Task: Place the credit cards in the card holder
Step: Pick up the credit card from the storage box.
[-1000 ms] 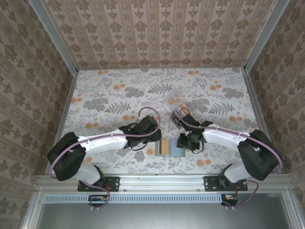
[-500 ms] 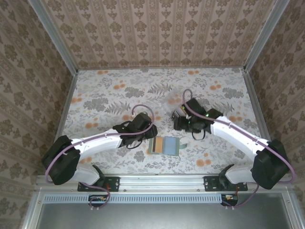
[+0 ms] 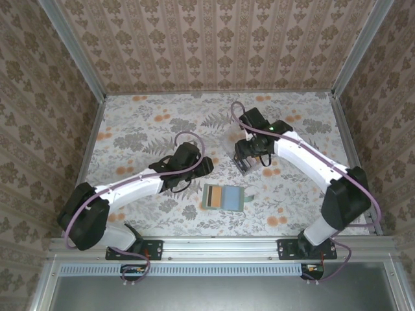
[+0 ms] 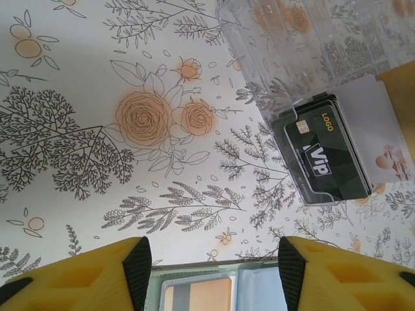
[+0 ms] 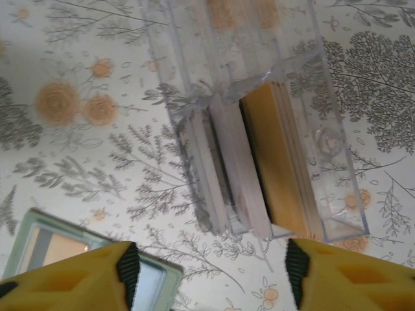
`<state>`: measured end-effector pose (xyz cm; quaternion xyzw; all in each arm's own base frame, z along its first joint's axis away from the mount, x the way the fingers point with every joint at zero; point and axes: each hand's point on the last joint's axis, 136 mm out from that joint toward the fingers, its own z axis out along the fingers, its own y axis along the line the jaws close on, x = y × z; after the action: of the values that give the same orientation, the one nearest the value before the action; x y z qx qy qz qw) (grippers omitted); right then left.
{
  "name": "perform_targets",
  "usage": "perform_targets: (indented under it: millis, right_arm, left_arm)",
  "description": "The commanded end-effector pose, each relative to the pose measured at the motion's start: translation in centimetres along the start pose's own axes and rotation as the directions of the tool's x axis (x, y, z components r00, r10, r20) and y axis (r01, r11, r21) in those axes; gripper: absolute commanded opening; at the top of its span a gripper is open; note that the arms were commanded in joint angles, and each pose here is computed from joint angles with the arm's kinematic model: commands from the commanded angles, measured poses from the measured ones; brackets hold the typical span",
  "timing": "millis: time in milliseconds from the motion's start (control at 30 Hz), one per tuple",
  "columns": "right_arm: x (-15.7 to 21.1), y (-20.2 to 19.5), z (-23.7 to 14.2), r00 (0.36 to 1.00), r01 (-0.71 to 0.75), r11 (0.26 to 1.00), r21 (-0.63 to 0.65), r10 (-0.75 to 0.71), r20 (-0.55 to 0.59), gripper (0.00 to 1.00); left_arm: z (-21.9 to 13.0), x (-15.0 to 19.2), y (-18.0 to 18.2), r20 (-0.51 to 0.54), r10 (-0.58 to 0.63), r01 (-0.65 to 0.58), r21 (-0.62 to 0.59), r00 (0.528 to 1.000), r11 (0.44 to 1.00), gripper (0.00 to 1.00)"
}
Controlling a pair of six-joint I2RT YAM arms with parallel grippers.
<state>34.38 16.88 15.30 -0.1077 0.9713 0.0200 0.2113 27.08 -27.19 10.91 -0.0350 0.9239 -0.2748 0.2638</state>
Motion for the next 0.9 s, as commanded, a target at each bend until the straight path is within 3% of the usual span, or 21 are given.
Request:
perform_targets:
  millis: [0,467,867]
  right_arm:
    - [0.7,-2.1,1.3,0.992,0.083,0.988,0.128,-0.069,-0.107,0.54]
    - [0.7,-1.9,4.9,0.973,0.162,0.966,0.199,-0.123,-0.194,0.42]
    - [0.3,-2.3,6.0,0.959,0.257,0.905,0.339,-0.196,-0.204,0.40]
  left_arm:
    - [0.2,-1.0,-1.0,0.009,0.020,-0.020,0.034,1.000,0.999,0.58]
    - [0.7,-0.7,-0.9,-0.010,0.010,-0.010,0.043,1.000,0.999,0.59]
    - [0.8,-0.7,-0.6,-0.016,0.005,-0.004,0.038,1.000,0.999,0.59]
